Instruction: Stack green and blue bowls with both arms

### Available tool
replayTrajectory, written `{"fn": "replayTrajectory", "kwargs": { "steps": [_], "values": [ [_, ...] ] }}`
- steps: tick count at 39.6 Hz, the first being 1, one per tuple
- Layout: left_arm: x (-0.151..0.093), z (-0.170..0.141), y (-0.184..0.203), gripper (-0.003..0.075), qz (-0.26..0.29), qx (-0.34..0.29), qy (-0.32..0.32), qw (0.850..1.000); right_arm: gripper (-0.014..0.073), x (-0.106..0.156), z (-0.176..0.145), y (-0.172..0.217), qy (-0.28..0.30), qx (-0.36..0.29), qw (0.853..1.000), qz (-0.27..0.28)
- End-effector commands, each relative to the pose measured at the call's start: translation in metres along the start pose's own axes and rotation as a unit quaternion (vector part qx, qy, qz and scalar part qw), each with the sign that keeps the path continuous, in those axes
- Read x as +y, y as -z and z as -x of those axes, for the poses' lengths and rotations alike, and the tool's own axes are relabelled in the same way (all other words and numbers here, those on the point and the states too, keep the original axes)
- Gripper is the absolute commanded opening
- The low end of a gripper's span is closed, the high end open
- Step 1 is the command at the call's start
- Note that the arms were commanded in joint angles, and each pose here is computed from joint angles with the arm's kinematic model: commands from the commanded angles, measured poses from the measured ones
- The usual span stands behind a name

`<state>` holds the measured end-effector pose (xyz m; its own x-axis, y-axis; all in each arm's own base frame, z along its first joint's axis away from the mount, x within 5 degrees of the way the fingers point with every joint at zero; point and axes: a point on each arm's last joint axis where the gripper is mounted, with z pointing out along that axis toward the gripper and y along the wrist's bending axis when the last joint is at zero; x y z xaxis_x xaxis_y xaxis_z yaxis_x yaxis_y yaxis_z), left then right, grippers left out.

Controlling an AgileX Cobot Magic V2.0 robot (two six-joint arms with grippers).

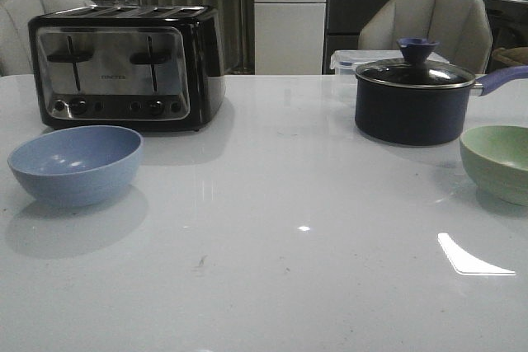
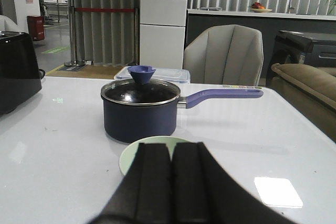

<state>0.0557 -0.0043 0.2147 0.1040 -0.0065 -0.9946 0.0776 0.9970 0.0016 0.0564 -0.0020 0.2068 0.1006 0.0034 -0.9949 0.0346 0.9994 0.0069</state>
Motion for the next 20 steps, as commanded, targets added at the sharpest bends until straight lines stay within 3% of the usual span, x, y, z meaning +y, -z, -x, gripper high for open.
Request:
{"fn": "replayTrajectory", "kwargs": {
  "steps": [1,20],
  "values": [
    [0.0004,0.0062,0.0022,0.0097,0.002,-0.052,0.008,0.999,0.0018,0.0001,0.0106,0.0020,0.005,-0.053,0.999,-0.001],
    [0.0004,0.0062,0.0022,0.0097,0.002,-0.052,0.008,0.999,0.0053,0.0001,0.0106,0.0020,0.005,-0.053,0.999,-0.001]
  ]
}}
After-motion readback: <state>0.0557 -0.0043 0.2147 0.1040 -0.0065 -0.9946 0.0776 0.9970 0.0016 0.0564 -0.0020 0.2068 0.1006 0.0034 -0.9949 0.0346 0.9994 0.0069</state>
